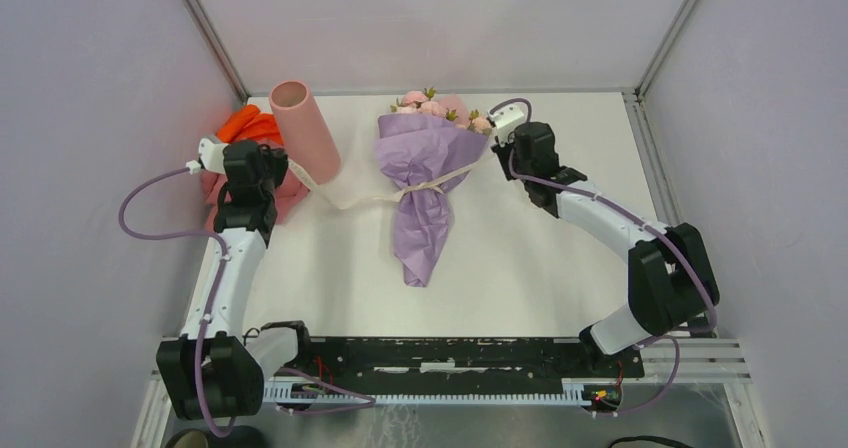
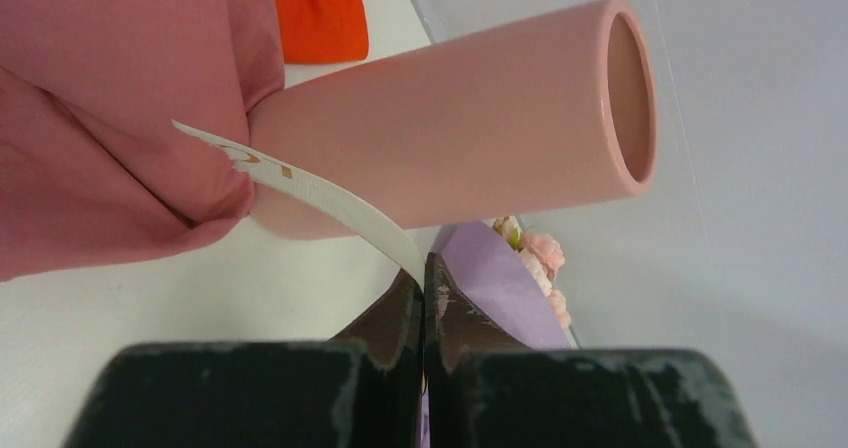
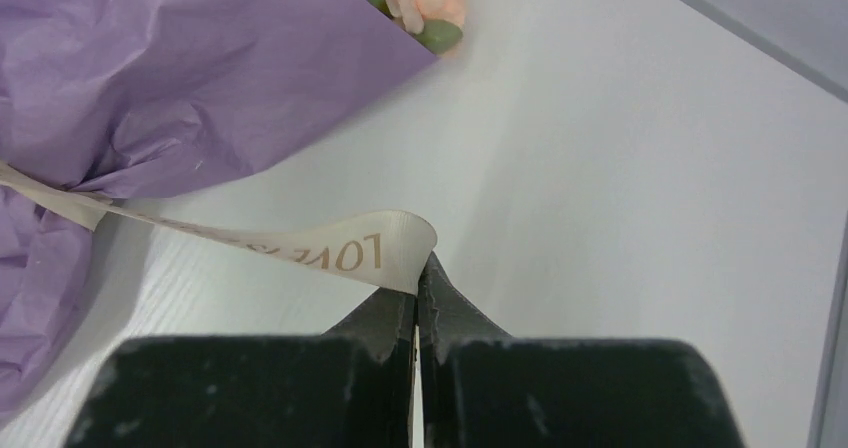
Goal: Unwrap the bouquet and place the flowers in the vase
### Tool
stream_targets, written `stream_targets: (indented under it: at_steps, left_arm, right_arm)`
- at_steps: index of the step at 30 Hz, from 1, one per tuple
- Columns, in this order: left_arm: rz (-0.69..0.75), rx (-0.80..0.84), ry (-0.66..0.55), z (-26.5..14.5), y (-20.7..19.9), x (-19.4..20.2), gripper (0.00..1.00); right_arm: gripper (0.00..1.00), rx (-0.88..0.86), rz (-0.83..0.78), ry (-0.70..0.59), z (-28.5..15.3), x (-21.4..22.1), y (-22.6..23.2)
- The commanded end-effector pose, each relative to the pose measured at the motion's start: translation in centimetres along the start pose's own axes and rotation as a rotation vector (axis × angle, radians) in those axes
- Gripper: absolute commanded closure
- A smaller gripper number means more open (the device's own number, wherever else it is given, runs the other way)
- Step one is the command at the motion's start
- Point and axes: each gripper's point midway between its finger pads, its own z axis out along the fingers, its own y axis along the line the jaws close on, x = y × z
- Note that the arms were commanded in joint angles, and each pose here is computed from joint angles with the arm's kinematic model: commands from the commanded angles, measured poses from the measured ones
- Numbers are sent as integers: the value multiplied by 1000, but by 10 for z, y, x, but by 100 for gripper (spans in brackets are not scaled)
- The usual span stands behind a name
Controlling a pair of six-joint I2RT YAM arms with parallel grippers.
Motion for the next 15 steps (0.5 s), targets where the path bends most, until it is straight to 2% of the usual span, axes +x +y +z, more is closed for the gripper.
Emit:
stream_targets:
  at_steps: [1,4,5,6,7,8,9,10,11,13,15]
  left_arm:
    - [24,19,-57,-3,-13,-24,98]
    - [14,9,-59,-2,-9,-27,98]
    - [8,-3,-60,-3,-7,-27,93]
    - [0,-5,-59,-2,-5,-26,84]
    - [-3,5,-53,-2,-5,-23,71]
    - [-10,19,-43,-1,-7,-21,50]
    - [-15,42,-28,0,-9,-16,30]
    - [-18,76,-11,0,-14,-13,18]
    - [-20,108,6,0,-20,-9,11]
    - [-21,196,42,-2,-36,-2,6]
    - [-16,262,94,-6,-52,11,6]
  right_arm:
    - [100,64,62,-6,-16,2,-23]
    - [100,69,71,-14,-21,0,-25]
    - [93,48,70,-20,-22,0,-21]
    - [79,8,70,-28,-22,-1,-14]
    - [67,-28,71,-32,-21,-2,-7]
    - [54,-74,69,-34,-20,-1,2]
    - [47,-105,69,-38,-20,-2,8]
    - [42,-132,66,-39,-20,-2,15]
    - [39,-145,57,-37,-20,-2,21]
    - [38,-177,30,-45,-21,-6,37]
    - [38,-211,2,-35,-24,-7,52]
